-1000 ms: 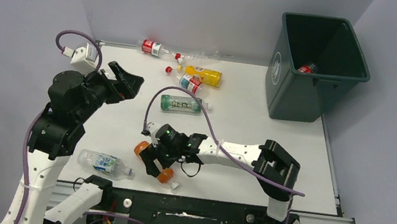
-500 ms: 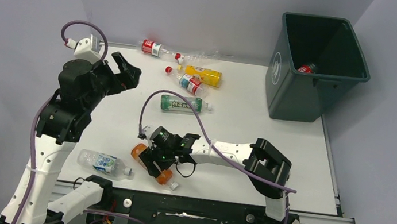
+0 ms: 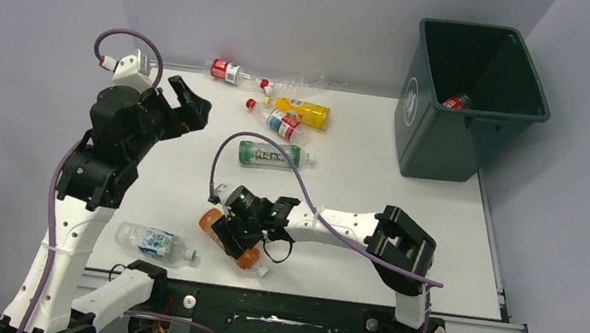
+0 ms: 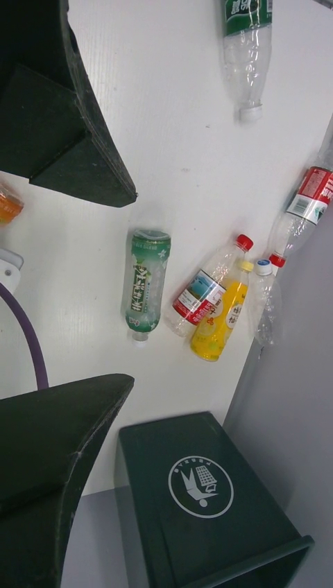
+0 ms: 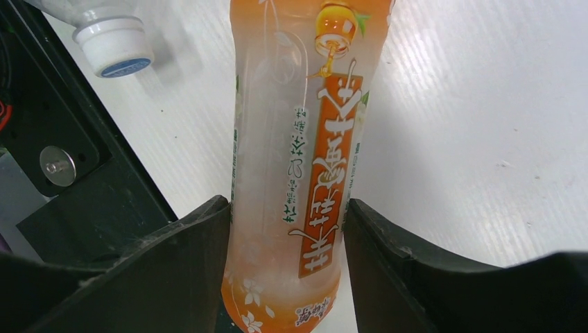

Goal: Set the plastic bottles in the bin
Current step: Pick up the plastic bottle at the center of the board.

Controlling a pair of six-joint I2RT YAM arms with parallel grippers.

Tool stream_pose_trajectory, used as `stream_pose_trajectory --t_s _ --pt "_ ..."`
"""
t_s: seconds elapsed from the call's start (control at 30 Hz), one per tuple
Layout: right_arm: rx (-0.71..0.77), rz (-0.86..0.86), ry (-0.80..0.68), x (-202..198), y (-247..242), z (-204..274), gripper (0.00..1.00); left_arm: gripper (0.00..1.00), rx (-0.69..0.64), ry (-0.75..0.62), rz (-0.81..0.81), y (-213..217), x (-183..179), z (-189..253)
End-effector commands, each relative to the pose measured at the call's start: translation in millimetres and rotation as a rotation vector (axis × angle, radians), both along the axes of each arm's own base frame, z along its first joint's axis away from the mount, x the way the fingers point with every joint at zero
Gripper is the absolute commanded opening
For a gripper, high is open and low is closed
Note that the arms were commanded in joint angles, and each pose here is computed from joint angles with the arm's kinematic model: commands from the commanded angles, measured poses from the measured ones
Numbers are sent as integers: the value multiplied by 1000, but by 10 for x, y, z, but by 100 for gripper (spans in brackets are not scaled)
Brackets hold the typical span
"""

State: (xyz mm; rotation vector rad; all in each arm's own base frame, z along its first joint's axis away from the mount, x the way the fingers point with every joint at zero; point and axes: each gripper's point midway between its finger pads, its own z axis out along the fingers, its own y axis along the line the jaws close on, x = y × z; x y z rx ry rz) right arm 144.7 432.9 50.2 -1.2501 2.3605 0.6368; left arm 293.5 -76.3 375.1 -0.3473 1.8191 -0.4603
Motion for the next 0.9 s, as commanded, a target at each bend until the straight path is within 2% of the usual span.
stream_pose_trajectory --t_s 0.0,0.33,0.7,0.87 --pt "75 -57 -85 269 -94 431 56 93 -20 -84 -15 -32 61 242" --pt "73 -232 -190 941 -800 875 56 93 -34 -46 -46 -109 109 64" --pt "144 -449 -397 1881 -1707 2008 56 93 -43 -36 -65 -150 136 -13" --pt "205 -565 -516 2276 -2176 2683 56 93 -47 -30 -75 -170 156 -53"
